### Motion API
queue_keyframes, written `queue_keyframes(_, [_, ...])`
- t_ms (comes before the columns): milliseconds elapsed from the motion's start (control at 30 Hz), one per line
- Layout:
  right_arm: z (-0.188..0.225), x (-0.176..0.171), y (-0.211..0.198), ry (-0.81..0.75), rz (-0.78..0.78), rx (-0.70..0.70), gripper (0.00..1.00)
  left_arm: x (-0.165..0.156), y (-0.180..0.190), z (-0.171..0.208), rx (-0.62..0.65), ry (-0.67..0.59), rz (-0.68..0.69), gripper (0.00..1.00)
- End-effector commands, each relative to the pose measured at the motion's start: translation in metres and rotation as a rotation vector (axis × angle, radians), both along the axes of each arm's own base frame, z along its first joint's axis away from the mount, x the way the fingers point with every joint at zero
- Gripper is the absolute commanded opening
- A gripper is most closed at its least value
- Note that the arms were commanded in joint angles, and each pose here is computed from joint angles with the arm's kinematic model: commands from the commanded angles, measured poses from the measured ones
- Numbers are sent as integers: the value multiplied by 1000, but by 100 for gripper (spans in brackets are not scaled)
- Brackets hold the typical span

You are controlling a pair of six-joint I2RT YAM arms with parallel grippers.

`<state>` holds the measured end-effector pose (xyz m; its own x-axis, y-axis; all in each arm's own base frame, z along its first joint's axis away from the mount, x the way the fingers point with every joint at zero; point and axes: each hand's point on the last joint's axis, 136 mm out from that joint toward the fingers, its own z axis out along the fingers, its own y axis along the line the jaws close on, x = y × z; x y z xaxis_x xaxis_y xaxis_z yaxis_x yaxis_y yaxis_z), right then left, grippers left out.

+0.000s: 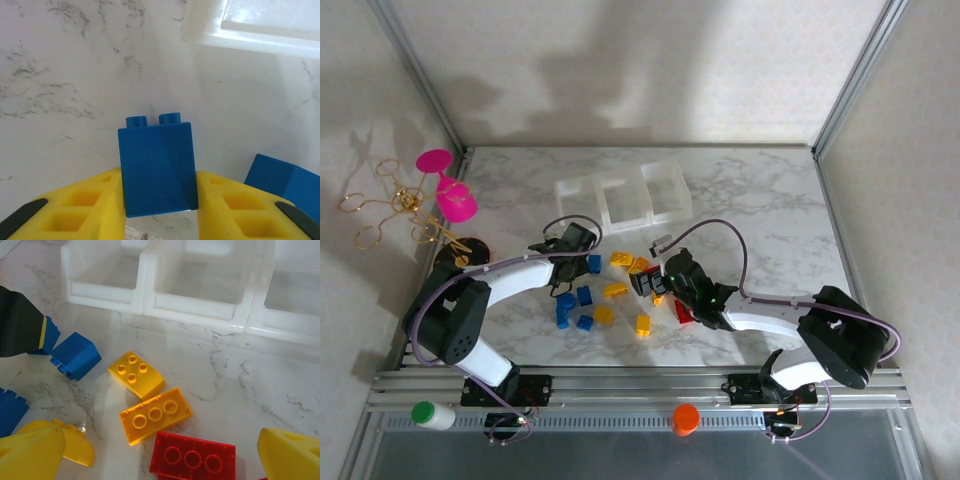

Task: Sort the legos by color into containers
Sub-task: Pick up the lego from the center of the table.

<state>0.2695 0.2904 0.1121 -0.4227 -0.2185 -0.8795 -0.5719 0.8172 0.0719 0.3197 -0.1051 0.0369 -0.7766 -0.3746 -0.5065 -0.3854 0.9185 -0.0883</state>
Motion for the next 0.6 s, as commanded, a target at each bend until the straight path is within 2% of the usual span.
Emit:
queue_keyframes(0, [8,4,5,-39,-11,9,99,3,1,3,31,-4,-3,35])
queue_keyframes(367, [26,0,3,-47,-19,85,99,-3,8,55,6,-103,-9,34])
queue_keyframes(567, [46,10,10,-22,-22,129,99,33,3,101,18,-205,-22,35])
